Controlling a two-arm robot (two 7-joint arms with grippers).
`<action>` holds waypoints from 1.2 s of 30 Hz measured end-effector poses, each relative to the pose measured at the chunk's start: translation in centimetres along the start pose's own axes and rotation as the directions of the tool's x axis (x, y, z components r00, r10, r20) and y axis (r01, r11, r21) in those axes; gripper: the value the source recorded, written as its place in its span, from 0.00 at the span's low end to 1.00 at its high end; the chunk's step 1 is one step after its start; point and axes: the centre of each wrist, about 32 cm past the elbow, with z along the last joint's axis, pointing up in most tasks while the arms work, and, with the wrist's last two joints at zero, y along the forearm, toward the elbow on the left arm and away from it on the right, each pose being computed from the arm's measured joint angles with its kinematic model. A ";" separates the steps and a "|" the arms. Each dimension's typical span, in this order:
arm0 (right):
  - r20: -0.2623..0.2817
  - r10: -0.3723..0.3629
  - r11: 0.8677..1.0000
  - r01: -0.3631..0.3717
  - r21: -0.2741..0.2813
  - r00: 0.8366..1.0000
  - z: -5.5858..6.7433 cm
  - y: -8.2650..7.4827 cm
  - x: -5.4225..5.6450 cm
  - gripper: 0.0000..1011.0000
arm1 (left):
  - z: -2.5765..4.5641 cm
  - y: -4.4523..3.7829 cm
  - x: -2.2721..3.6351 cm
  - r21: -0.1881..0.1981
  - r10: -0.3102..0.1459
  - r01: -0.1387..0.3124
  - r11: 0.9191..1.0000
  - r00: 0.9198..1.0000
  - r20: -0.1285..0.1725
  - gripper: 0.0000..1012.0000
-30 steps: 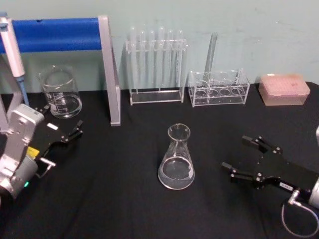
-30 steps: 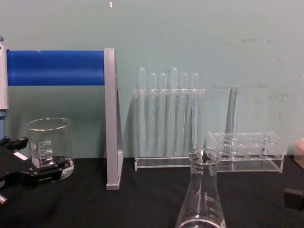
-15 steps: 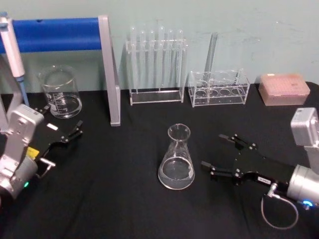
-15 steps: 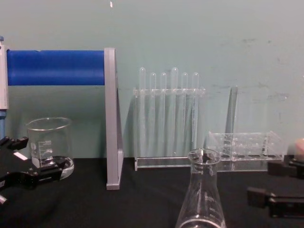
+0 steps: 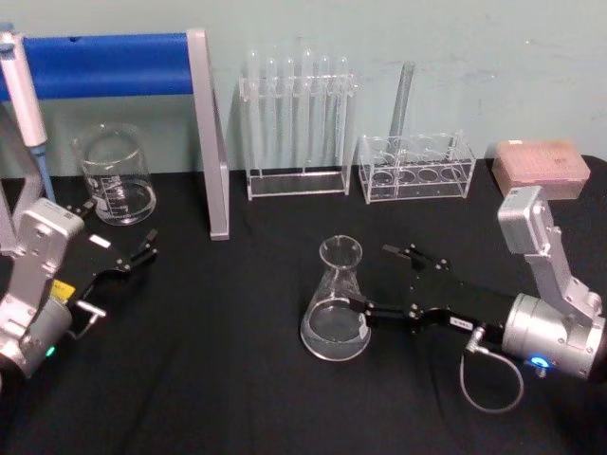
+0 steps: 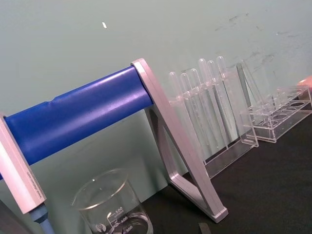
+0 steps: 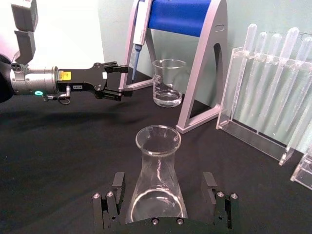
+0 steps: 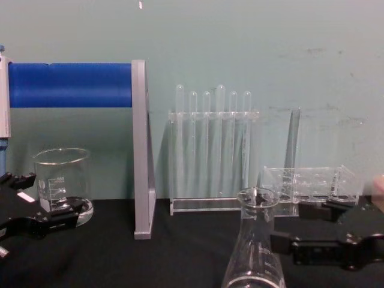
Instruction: Grasp the erlenmeyer flask with one hand, shake it three times, then place it back.
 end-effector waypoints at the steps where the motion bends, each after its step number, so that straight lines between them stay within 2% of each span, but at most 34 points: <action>1: -0.002 0.002 1.000 -0.002 0.000 1.000 0.0 0.3 0.1 0.99 | 0.00 0.00 0.00 0.000 0.000 0.000 1.000 1.000 0.000 0.99; 12: -0.013 0.013 1.000 -0.013 0.004 1.000 0.1 2.2 0.3 0.99 | 0.00 0.00 0.00 0.000 0.000 0.000 1.000 1.000 0.000 0.99; 36: -0.004 0.026 1.000 -0.025 0.013 1.000 0.4 3.7 0.0 0.99 | 0.00 0.00 0.00 0.000 0.000 0.000 1.000 1.000 0.000 0.99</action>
